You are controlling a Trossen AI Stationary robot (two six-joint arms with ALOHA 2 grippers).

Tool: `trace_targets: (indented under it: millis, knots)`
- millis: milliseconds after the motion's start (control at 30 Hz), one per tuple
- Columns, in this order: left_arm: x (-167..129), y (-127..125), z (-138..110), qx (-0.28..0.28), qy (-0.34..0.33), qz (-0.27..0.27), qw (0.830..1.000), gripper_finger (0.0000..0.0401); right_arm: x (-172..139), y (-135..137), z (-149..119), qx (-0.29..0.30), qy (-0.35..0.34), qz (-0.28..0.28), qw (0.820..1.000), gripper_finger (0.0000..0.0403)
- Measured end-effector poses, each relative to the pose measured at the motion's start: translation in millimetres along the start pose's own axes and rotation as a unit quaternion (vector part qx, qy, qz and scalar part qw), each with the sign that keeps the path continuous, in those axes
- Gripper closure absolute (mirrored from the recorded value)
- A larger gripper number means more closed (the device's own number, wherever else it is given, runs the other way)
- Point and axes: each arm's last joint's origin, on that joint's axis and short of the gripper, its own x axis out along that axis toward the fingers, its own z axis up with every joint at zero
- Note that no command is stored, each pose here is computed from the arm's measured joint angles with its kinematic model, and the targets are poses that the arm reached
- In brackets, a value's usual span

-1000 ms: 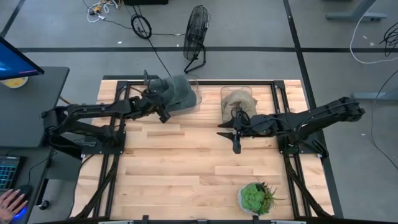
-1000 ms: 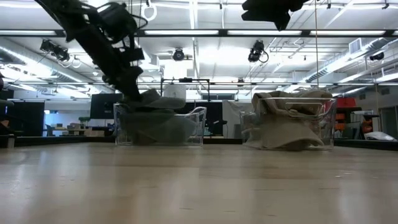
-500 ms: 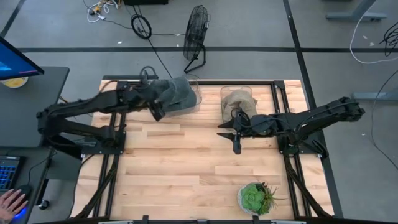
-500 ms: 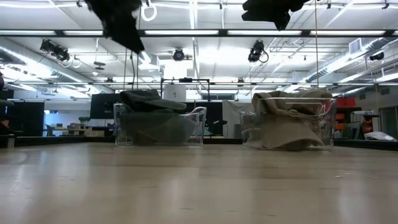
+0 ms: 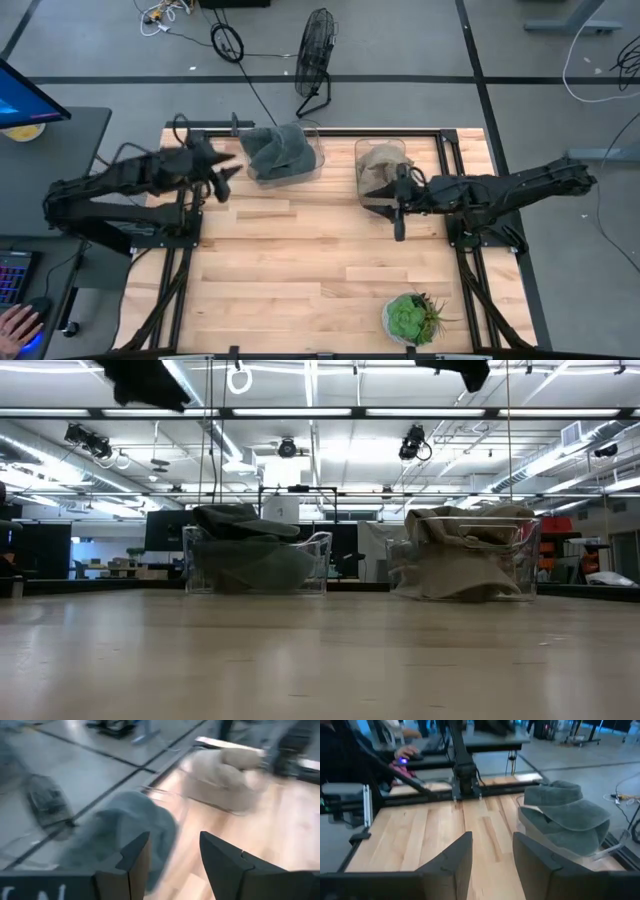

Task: Pick & Place hat
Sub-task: Return to Home Position

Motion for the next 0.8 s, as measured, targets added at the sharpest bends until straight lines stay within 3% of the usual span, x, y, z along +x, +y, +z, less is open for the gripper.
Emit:
trace_targets:
  millis: [133,267,533,800]
  knots:
    - [20,-8,-48,0.011,-0.041,-0.075,0.996,0.0227,-6,-5,-26,0.008,-0.024,0.004,1.000,0.0256]
    - [32,-14,-80,0.013,-0.108,-0.124,0.986,0.0227,-17,-12,-57,0.035,-0.056,0.009,0.998,0.0256]
    - [29,-8,-116,0.005,-0.172,-0.146,0.974,0.0227,-44,-27,-110,0.070,-0.133,0.021,0.988,0.0256]
    - [31,-3,-144,0.008,-0.205,-0.146,0.968,0.0227,-60,-35,-137,0.079,-0.175,0.026,0.981,0.0256]
